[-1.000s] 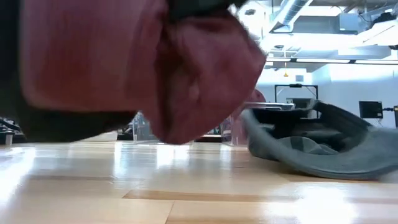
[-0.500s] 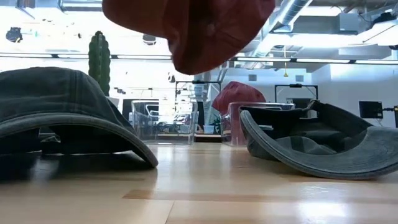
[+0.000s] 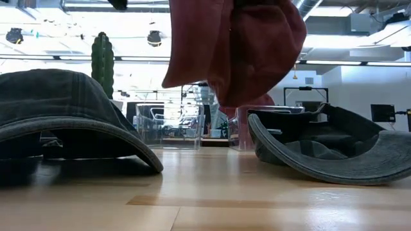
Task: Pick & Place hat
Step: Put the red cap into the right transparent bin
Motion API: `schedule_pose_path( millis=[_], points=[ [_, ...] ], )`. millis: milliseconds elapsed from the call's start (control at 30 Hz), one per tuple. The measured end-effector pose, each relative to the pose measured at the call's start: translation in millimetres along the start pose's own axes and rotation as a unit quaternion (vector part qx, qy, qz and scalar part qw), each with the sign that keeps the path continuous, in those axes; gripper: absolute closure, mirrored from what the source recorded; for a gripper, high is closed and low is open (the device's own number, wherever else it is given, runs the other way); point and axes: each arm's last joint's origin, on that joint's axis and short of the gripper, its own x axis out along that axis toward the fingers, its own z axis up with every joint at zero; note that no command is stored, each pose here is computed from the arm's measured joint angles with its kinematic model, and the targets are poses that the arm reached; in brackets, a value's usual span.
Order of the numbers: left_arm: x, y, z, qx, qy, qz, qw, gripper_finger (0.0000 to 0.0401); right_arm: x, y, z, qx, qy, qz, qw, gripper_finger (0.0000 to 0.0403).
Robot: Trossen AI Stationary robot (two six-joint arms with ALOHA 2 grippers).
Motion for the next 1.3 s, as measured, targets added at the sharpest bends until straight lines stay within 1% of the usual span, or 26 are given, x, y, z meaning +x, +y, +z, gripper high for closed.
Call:
schedule_pose_path(
  millis=[100, 300, 433, 567, 667, 733, 800, 833, 900, 933, 1033, 1167, 1233, 1300],
  points=[
    [12, 15, -5, -0.028, 0.011, 0.029, 0.999, 0.0279, 4, -7, -1, 0.009, 0.010, -0.015, 1.000, 0.0402],
    [25, 31, -17, -0.078, 0.047, 0.029, 0.995, 0.0279, 7, -16, -1, 0.017, 0.013, -0.027, 0.999, 0.0402],
    [27, 34, -20, -0.096, 0.058, 0.038, 0.993, 0.0279, 8, -16, 0, 0.019, 0.008, -0.026, 0.999, 0.0402],
    [29, 37, -23, -0.112, 0.065, 0.045, 0.991, 0.0279, 7, -14, 1, 0.020, 0.001, -0.017, 1.000, 0.0402],
    [30, 40, -24, -0.136, 0.068, 0.060, 0.987, 0.0280, 7, -13, 3, 0.022, -0.004, -0.004, 1.000, 0.0401],
    [31, 42, -25, -0.144, 0.068, 0.064, 0.985, 0.0290, 7, -12, 3, 0.020, -0.004, 0.006, 1.000, 0.0400],
    [31, 42, -25, -0.148, 0.069, 0.064, 0.984, 0.0313, 7, -11, 3, 0.013, -0.003, 0.025, 1.000, 0.0399],
    [31, 41, -25, -0.149, 0.070, 0.061, 0.984, 0.0331, 7, -11, 3, 0.009, -0.002, 0.036, 0.999, 0.0397],
    [31, 39, -25, -0.154, 0.070, 0.036, 0.985, 0.0374, 7, -9, 3, 0.004, -0.001, 0.058, 0.998, 0.0392],
    [31, 38, -24, -0.162, 0.070, 0.019, 0.984, 0.0384, 7, -9, 2, 0.003, 0.002, 0.062, 0.998, 0.0388],
    [31, 37, -24, -0.184, 0.073, -0.012, 0.980, 0.0386, 6, -9, 1, 0.002, 0.007, 0.064, 0.998, 0.0374],
    [30, 35, -28, -0.212, 0.093, -0.035, 0.972, 0.0388, -1, -12, -1, -0.001, 0.016, 0.055, 0.998, 0.0358],
    [31, 34, -29, -0.230, 0.100, -0.049, 0.967, 0.0388, -4, -15, -2, -0.001, 0.022, 0.033, 0.999, 0.0357],
    [31, 34, -29, -0.239, 0.107, -0.069, 0.963, 0.0388, -8, -18, -5, -0.007, 0.036, -0.001, 0.999, 0.0359]
  ],
)
